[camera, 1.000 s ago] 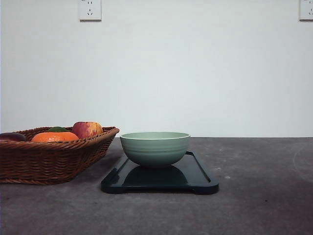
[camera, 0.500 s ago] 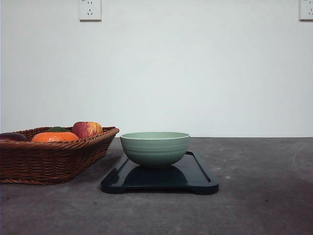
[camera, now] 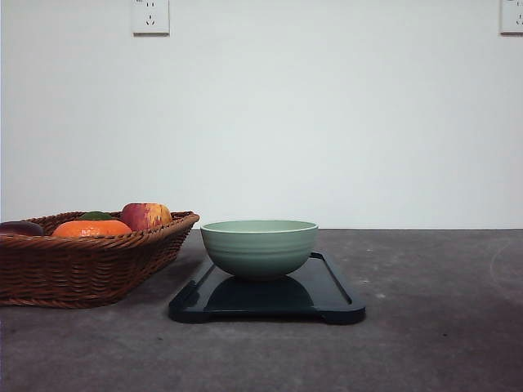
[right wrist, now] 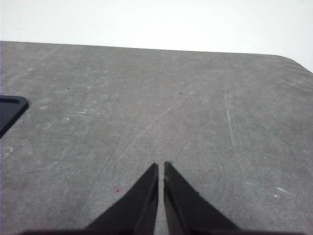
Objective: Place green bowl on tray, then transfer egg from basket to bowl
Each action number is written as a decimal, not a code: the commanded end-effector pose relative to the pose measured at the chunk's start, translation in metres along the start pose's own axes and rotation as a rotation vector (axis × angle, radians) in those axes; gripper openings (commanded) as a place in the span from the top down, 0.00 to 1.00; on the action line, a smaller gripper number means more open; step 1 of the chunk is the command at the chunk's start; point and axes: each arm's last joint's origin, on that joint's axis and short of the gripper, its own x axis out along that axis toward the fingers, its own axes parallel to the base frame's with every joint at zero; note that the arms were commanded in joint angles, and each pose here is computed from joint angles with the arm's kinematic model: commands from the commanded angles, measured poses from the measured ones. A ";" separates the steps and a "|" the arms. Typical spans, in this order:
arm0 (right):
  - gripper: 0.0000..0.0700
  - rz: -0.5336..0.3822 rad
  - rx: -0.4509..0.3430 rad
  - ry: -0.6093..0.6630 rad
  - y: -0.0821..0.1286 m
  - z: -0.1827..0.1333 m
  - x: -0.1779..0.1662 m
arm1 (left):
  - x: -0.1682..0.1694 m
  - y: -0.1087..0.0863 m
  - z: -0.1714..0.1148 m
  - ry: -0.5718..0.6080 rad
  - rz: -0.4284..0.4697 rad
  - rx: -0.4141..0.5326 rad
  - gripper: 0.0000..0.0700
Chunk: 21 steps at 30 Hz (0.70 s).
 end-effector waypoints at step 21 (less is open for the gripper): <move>0.98 0.002 0.015 -0.002 0.000 -0.001 0.001 | 0.002 0.000 -0.007 0.025 0.001 0.006 0.99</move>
